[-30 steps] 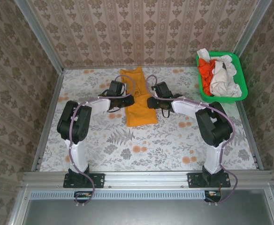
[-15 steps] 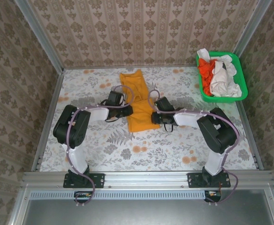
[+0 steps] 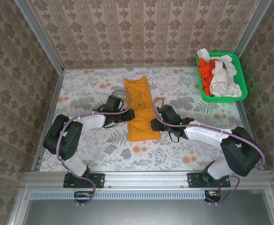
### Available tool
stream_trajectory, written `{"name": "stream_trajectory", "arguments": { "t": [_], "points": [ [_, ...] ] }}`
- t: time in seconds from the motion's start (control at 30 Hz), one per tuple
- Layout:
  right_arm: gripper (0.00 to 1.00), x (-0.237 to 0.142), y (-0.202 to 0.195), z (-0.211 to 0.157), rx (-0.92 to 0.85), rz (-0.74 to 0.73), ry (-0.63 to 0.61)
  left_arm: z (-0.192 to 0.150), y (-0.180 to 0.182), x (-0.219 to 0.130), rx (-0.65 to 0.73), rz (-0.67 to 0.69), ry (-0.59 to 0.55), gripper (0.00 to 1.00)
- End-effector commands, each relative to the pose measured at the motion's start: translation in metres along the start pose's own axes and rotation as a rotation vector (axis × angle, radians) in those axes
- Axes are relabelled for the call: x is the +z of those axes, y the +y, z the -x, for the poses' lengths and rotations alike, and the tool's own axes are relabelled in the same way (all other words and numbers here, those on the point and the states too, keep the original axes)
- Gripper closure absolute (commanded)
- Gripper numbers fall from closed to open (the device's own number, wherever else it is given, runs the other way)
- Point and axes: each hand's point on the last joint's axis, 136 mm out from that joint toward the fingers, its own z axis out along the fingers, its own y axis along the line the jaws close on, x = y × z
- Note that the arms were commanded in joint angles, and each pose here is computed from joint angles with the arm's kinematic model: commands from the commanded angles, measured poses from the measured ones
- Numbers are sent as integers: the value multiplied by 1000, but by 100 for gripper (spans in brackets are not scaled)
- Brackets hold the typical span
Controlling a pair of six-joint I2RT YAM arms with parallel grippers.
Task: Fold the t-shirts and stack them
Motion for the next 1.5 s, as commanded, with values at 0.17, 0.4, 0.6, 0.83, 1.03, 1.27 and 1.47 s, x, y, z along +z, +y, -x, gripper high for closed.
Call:
{"name": "stream_trajectory", "arguments": {
  "t": [0.17,0.4,0.6,0.83,1.03,1.27,1.47],
  "points": [
    [16,-34,47,12,-834,213,-85,67,36,-81,-8,64,-204,0],
    [18,-27,70,-32,-1280,236,32,67,85,-151,-61,143,-293,0],
    [26,6,81,-43,-1345,207,70,56,94,-167,-58,154,-307,0],
    [34,39,81,-52,-1379,196,106,50,93,-158,-82,124,-286,0],
    [62,49,78,-60,-1387,194,143,47,87,-142,-83,95,-251,0],
    [91,32,75,-67,-1367,226,180,47,72,-118,-64,68,-209,0],
    [99,2,73,-83,-1314,272,229,46,32,-65,-59,-6,-123,0]
  ]
}}
